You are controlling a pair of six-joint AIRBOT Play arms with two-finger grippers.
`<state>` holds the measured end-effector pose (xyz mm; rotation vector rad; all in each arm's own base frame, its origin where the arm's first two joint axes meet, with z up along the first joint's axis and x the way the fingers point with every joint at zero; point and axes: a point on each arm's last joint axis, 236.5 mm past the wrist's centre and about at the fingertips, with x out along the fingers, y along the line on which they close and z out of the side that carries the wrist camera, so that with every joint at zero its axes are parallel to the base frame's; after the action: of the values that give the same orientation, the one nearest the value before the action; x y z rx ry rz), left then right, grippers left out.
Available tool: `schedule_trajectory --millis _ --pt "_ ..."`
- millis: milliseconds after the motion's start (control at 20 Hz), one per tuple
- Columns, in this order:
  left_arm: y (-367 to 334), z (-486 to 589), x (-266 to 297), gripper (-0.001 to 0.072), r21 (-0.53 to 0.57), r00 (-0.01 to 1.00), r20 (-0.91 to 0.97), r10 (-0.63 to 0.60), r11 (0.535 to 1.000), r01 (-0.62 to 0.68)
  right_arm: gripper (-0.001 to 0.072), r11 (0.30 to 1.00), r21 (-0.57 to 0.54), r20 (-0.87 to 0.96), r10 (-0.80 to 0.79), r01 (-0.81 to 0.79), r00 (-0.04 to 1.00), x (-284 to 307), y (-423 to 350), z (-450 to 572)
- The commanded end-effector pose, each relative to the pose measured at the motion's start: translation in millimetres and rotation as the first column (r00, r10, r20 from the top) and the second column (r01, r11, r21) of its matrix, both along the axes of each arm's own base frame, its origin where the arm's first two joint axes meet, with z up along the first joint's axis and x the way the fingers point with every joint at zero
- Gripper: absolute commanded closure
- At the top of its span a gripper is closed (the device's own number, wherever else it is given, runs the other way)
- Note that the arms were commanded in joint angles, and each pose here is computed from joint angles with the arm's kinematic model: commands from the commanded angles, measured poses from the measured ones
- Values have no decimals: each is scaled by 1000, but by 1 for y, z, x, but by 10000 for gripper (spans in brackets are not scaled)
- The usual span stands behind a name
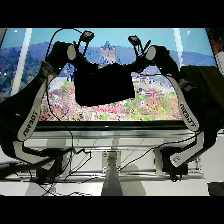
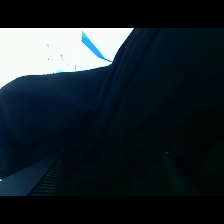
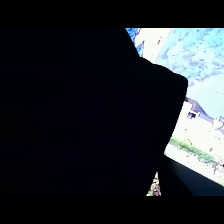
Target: Fold the clothes and pants, and hang the long-sleeved shirts on hangers.
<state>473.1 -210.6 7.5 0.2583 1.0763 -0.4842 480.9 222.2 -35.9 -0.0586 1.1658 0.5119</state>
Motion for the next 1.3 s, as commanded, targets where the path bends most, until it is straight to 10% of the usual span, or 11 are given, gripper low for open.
schedule_trajectory --millis 0,400,750,1050,1150,1250 --pt "3 -1 -2 8 8 1000 -10 2 1000 -2 21 997 -60 -48 -51 48 998 -8 4 -23" --pt "1 -1 -4 7 2 1000 -18 1 1000 -1 21 968 -97 -247 -250 233 936 -14 -56 -56" --pt "-1 -1 -4 8 -8 1000 -21 2 1000 -2 26 811 424 -533 -136 402 835 -7 11 -35" --pt "-1 -1 -4 7 -7 1000 -22 1 1000 -1 86 754 542 -585 20 372 811 -30 85 -54" --pt "-1 -1 -4 8 -7 1000 -22 1 1000 -1 296 780 530 -524 -6 332 851 -25 98 -66" --pt "0 -1 -4 8 -4 1000 -20 1 1000 -2 662 775 536 -486 -42 335 873 -16 106 -65"
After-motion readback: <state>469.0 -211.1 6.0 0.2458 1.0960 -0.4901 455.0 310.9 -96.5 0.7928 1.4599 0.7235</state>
